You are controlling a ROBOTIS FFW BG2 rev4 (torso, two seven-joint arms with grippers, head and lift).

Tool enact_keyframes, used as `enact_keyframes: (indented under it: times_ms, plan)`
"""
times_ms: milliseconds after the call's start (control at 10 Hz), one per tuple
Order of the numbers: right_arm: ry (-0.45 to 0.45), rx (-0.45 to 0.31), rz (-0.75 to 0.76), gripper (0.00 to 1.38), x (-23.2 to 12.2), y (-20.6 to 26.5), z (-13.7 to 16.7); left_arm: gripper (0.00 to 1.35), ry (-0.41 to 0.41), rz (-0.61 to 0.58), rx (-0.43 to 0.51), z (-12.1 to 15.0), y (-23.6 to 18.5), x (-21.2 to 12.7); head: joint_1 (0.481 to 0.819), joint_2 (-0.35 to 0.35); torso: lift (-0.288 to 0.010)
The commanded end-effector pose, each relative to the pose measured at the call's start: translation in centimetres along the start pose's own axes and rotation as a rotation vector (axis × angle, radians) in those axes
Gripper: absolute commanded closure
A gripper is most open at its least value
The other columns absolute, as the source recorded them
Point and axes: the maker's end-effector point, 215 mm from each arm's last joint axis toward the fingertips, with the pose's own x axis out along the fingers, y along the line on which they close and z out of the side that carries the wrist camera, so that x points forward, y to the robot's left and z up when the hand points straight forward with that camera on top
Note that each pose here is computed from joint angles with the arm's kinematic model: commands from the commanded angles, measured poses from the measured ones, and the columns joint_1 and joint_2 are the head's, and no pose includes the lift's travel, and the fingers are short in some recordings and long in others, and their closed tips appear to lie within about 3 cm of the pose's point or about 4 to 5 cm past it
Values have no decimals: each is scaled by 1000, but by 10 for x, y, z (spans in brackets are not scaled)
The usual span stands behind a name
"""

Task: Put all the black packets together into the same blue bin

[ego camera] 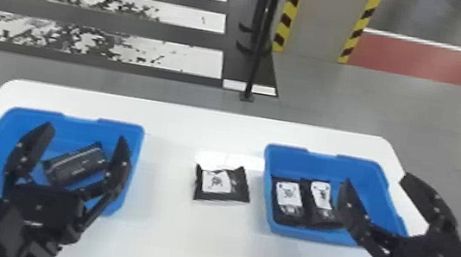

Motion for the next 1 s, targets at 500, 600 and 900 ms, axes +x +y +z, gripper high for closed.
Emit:
enact_keyframes:
  times_ms: [500, 600, 900]
  plan:
    - [-12, -4, 11, 159, 3, 1, -1, 121, 2, -7, 9, -2, -3, 1, 695, -108, -110]
    - [-17, -2, 14, 159, 6, 2, 0, 121, 0, -6, 10, -1, -2, 1, 695, -109, -110]
    - [-39, 37, 65, 159, 28, 18, 0, 121, 3, -7, 5, -3, -3, 1, 695, -98, -110]
